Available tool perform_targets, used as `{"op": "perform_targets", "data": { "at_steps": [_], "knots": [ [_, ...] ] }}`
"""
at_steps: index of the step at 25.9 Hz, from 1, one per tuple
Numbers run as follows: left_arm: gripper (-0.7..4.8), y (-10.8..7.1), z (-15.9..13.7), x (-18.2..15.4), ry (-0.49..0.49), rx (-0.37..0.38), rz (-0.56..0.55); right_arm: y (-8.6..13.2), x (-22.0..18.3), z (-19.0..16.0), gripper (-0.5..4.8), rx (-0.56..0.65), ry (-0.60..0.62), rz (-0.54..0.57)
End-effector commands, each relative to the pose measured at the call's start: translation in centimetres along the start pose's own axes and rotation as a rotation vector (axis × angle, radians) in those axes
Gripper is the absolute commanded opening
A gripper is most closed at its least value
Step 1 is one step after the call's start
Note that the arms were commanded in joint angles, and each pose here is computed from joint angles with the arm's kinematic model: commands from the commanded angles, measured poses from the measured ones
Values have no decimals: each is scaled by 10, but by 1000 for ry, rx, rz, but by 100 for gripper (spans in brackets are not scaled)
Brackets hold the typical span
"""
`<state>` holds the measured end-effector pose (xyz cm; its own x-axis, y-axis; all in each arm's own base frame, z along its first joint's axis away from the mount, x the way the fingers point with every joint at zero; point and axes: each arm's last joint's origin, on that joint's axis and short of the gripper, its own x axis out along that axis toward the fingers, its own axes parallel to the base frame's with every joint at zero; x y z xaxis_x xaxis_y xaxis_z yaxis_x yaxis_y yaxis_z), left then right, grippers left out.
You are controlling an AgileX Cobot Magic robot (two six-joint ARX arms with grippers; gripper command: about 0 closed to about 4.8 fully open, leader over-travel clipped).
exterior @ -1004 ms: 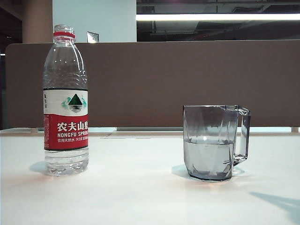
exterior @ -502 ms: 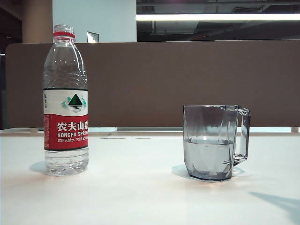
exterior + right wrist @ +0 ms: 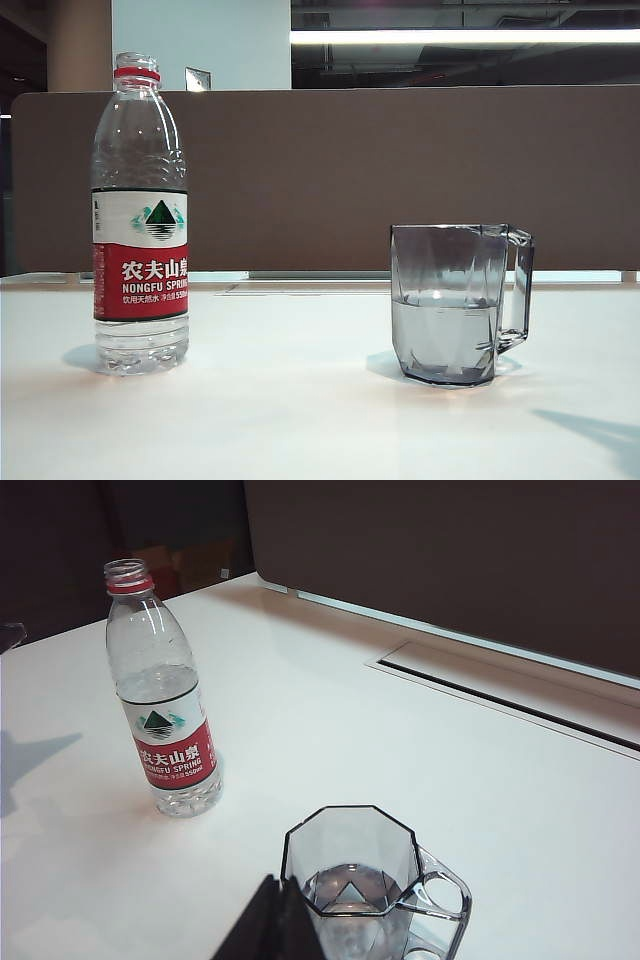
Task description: Pick up the mineral water bottle with the left hand on the table and pour water into the mug until it's half full.
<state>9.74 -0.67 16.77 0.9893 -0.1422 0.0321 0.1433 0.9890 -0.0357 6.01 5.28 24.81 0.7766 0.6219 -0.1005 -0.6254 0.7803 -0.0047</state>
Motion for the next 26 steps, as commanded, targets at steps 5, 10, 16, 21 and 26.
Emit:
{"op": "perform_targets", "data": {
  "at_steps": [5,10,16,21,26],
  "knots": [
    [-6,0,3,0,-18,0,-5,0,-1,4,-8,-1,-24,2],
    [-6,0,3,0,-18,0,-5,0,-1,4,-8,-1,-24,2],
    [-6,0,3,0,-19,1,-4,-2,11,-19,-8,3,-44,-43],
    [-6,0,3,0,-19,1,-5,-19,23,-59,-8,18,41,-216],
    [-6,0,3,0,-18,1,-4,-41,21,-65,-8,25,-112,-446]
  ]
}}
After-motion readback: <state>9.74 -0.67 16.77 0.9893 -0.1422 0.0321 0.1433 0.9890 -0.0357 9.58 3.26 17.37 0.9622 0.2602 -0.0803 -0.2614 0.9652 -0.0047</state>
